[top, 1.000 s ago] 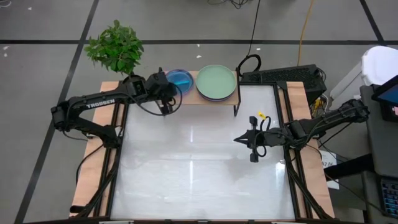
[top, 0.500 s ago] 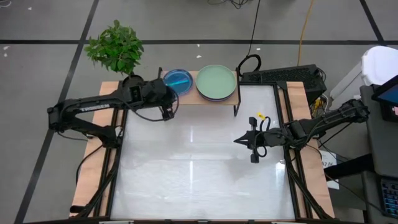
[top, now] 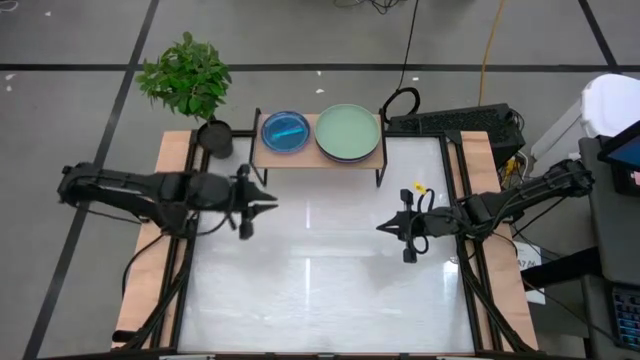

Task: Place and stack plates onto a shelf
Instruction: Return to Home Position

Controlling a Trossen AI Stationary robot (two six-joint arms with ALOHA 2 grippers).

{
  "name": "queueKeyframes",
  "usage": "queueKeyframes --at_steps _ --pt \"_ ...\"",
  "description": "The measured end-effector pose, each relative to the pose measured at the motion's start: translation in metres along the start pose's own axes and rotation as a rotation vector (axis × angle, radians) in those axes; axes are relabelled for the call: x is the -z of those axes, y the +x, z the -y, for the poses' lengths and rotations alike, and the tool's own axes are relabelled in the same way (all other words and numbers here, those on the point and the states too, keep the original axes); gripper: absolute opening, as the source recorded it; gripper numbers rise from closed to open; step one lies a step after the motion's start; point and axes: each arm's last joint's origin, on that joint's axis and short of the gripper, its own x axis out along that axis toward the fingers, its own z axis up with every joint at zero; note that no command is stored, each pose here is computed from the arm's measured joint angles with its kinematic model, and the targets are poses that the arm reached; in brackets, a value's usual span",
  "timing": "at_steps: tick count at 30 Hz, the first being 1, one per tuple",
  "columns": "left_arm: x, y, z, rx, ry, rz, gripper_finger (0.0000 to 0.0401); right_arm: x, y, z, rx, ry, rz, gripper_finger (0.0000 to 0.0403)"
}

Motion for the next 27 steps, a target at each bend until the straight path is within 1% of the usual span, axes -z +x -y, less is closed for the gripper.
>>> queueKeyframes --at_steps 3,9,13,16,19,23,27 --pt "0.011 -0.007 0.012 0.012 0.024 0.064 0.0081 0.001 -0.001 0.001 0.0 -0.003 0.005 0.0" --pt "0.036 -0.015 0.023 -0.017 0.065 0.104 0.0081 -0.001 -0.007 0.002 -0.003 -0.024 0.037 0.0" --pt "0.049 -0.017 0.025 0.005 0.082 0.111 0.0081 0.012 -0.007 0.003 -0.003 -0.04 0.048 0.0" --pt "0.055 -0.018 0.026 0.023 0.084 0.143 0.0078 0.026 -0.007 0.005 -0.004 -0.038 0.054 0.0" --pt "0.065 -0.018 0.028 0.038 0.115 0.168 0.0057 0.038 -0.009 0.006 -0.007 -0.039 0.073 0.0" --pt "0.079 -0.022 0.024 0.043 0.111 0.179 0.001 0.05 -0.012 0.009 -0.007 -0.061 0.085 0.0" --pt "0.088 -0.03 0.02 0.058 0.086 0.216 0.0006 0.061 -0.014 0.01 -0.006 -0.086 0.123 0.0"
